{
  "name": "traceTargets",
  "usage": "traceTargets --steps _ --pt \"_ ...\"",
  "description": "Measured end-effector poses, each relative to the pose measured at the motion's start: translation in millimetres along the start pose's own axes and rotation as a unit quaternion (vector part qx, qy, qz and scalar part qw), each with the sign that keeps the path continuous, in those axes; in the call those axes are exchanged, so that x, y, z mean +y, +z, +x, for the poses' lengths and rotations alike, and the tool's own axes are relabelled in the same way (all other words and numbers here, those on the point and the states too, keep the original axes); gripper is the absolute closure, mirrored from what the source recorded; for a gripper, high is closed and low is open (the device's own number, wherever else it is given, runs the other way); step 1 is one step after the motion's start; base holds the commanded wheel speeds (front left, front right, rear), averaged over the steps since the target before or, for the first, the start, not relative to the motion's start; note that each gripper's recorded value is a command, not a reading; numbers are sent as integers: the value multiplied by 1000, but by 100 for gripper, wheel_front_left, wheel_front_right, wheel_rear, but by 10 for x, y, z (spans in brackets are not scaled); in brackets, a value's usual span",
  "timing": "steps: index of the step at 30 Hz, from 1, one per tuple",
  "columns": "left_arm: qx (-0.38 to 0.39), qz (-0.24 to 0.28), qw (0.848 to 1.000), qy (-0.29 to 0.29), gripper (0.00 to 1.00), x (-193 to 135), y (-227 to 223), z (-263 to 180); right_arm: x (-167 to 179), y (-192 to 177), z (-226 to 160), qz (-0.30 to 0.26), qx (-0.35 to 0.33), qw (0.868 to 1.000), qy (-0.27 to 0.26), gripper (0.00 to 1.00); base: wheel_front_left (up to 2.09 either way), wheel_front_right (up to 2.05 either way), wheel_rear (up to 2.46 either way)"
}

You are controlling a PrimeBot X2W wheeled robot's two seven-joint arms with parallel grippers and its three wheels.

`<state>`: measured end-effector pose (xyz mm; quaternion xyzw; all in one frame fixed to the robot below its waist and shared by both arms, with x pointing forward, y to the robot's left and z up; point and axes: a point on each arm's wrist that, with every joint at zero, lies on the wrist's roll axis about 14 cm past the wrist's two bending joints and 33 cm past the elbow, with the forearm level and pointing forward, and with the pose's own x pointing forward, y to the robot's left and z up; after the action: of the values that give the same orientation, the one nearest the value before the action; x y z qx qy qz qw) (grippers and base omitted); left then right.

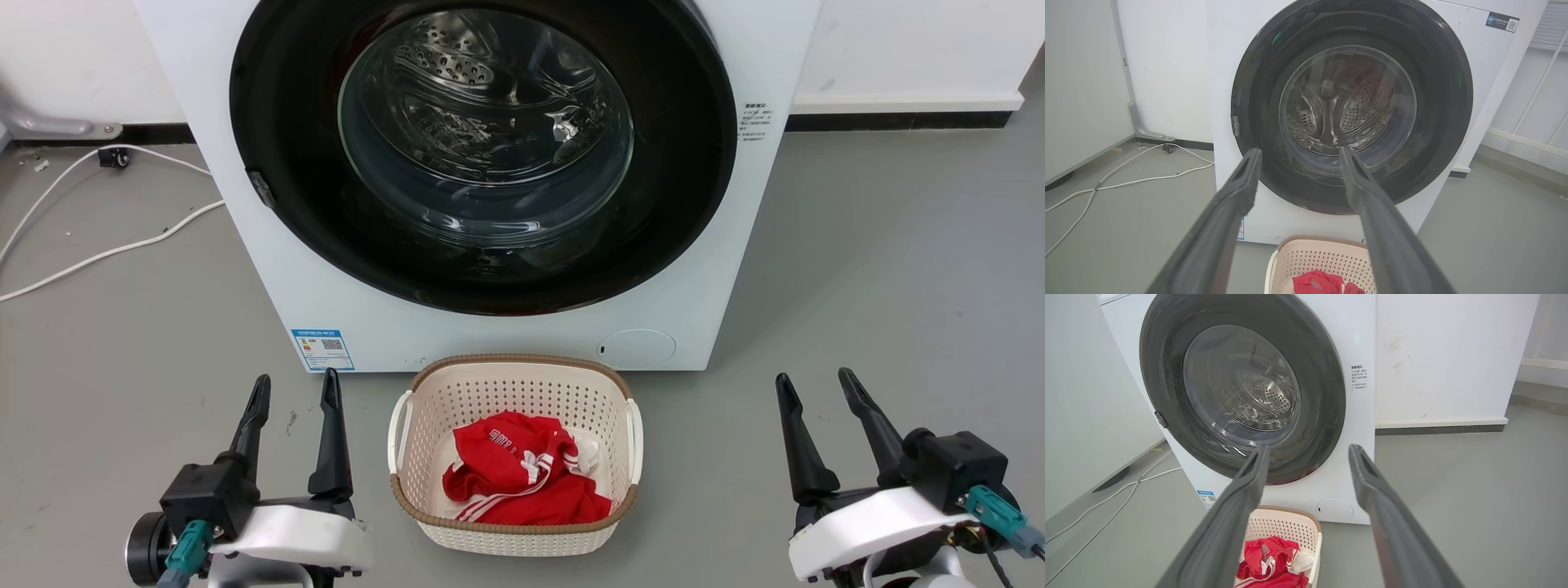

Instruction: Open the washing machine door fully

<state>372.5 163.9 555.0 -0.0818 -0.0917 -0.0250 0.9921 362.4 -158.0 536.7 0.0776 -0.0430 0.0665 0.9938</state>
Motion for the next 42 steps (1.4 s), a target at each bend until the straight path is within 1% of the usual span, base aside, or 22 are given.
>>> traceTargets --steps 9,26,33,42 --pt "-14 25 1000 -5 0 -33 51 -8 27 11 5 -26 -1 1000 6 0 0 0 0" --pt "-34 80 996 -15 0 -73 105 -45 68 10 7 -56 -4 998 14 0 0 0 0" --pt "-36 98 994 -18 0 -85 97 -58 87 15 2 -82 -7 996 18 0 0 0 0" --pt "-33 95 995 -16 0 -74 68 -59 74 -1 -4 -80 -5 997 16 0 0 0 0"
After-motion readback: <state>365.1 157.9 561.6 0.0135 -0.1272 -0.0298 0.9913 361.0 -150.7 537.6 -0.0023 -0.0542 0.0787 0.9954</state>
